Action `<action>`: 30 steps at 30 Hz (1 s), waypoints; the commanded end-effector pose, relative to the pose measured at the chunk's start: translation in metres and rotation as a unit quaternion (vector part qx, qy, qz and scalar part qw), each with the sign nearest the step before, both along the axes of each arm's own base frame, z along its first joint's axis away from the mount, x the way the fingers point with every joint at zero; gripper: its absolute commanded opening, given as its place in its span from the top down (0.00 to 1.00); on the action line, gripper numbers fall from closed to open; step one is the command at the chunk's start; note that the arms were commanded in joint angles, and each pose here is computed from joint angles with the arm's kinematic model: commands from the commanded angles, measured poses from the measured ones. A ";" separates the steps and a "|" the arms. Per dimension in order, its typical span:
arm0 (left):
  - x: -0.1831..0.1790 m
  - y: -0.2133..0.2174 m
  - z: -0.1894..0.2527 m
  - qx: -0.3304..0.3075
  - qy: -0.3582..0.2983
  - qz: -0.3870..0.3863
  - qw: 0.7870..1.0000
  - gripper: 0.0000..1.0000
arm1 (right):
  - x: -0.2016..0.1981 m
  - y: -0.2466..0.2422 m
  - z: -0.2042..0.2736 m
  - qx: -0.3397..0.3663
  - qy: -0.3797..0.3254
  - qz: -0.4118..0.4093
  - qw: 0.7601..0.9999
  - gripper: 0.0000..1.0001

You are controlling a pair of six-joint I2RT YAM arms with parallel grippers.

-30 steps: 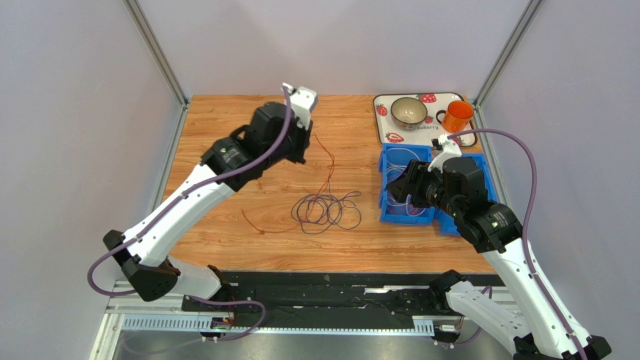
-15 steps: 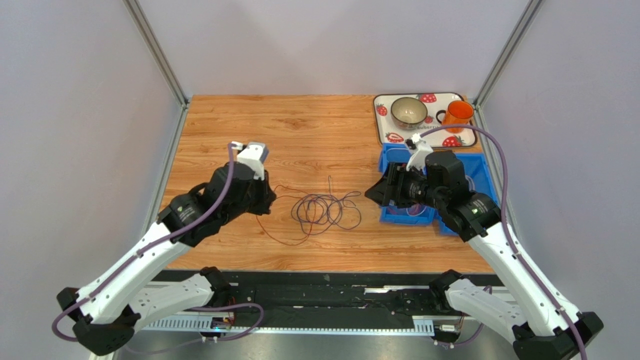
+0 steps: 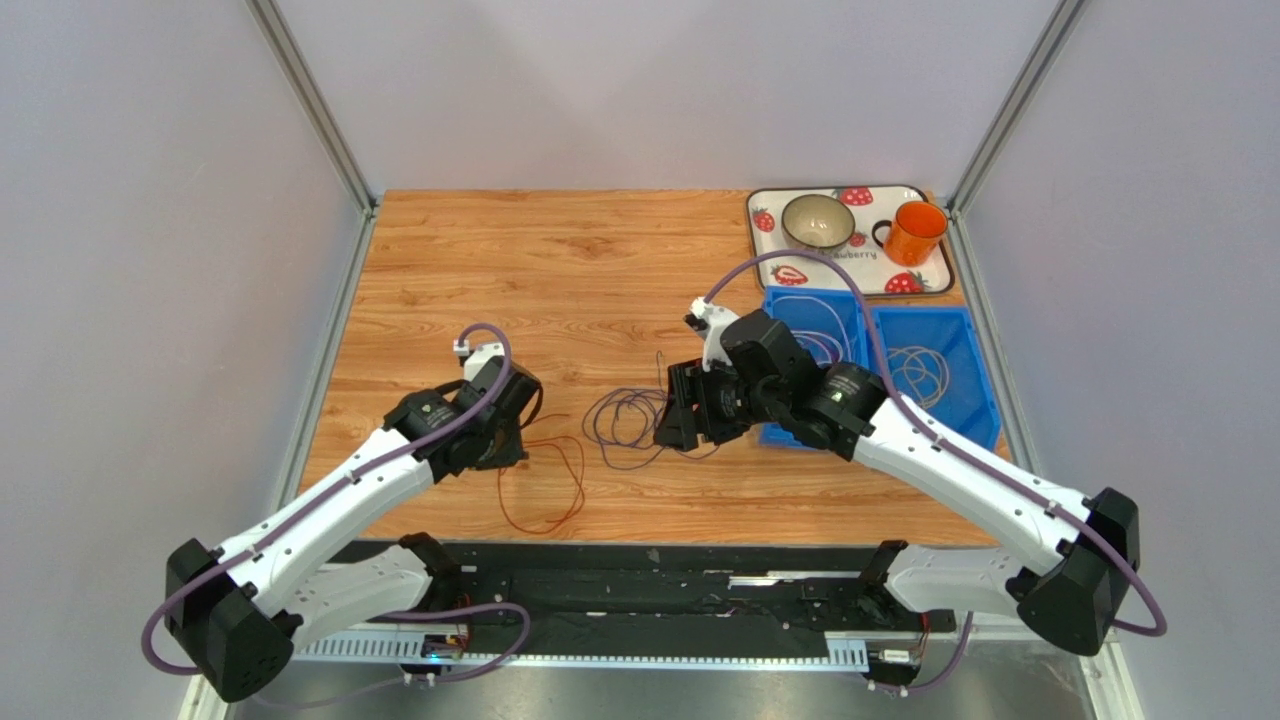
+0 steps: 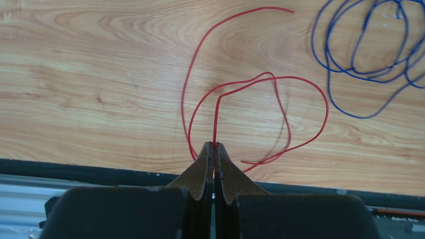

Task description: Untangle the cables

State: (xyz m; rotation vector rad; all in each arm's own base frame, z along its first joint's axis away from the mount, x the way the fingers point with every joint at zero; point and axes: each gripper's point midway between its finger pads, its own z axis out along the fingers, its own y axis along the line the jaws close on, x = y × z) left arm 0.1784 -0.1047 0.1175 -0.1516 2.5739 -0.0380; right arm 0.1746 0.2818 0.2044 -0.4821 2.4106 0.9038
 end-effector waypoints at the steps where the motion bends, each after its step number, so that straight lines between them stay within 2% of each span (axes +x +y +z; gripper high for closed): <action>1: 0.006 0.008 -0.005 0.002 0.000 0.040 0.999 1.00 | 0.009 0.016 0.012 0.007 -0.018 -0.006 1.000 0.39; 10: 0.017 0.025 -0.036 0.017 0.039 0.107 0.993 1.00 | 0.011 0.048 -0.001 -0.008 -0.005 0.020 1.000 0.39; 11: 0.019 0.027 -0.040 0.013 0.042 0.115 0.992 0.98 | 0.011 0.050 -0.003 -0.010 -0.004 0.023 1.000 0.39; 12: 0.019 0.022 -0.042 -0.001 0.052 0.111 0.992 0.94 | 0.011 0.054 -0.008 -0.018 0.001 0.026 0.999 0.39; 16: 0.020 0.013 -0.037 -0.031 0.054 0.096 0.993 0.51 | 0.012 0.059 -0.014 -0.033 0.008 0.028 0.999 0.40; 18: 0.022 0.016 -0.026 -0.031 0.040 0.099 0.994 0.37 | 0.012 0.063 -0.015 -0.033 0.011 0.025 0.999 0.40; 19: 0.020 0.019 -0.015 -0.031 0.030 0.100 0.994 0.33 | 0.013 0.064 -0.015 -0.034 0.011 0.022 0.999 0.40; 21: 0.021 0.027 -0.001 -0.019 0.012 0.108 0.994 0.26 | 0.012 0.067 -0.016 -0.035 0.016 0.017 0.999 0.40; 27: 0.022 0.043 0.065 -0.010 -0.054 0.088 0.995 0.24 | 0.009 0.086 -0.028 -0.072 0.030 0.008 0.997 0.40; 30: 0.022 0.047 0.089 0.000 -0.086 0.050 0.995 0.25 | 0.008 0.097 -0.043 -0.104 0.042 -0.003 0.994 0.39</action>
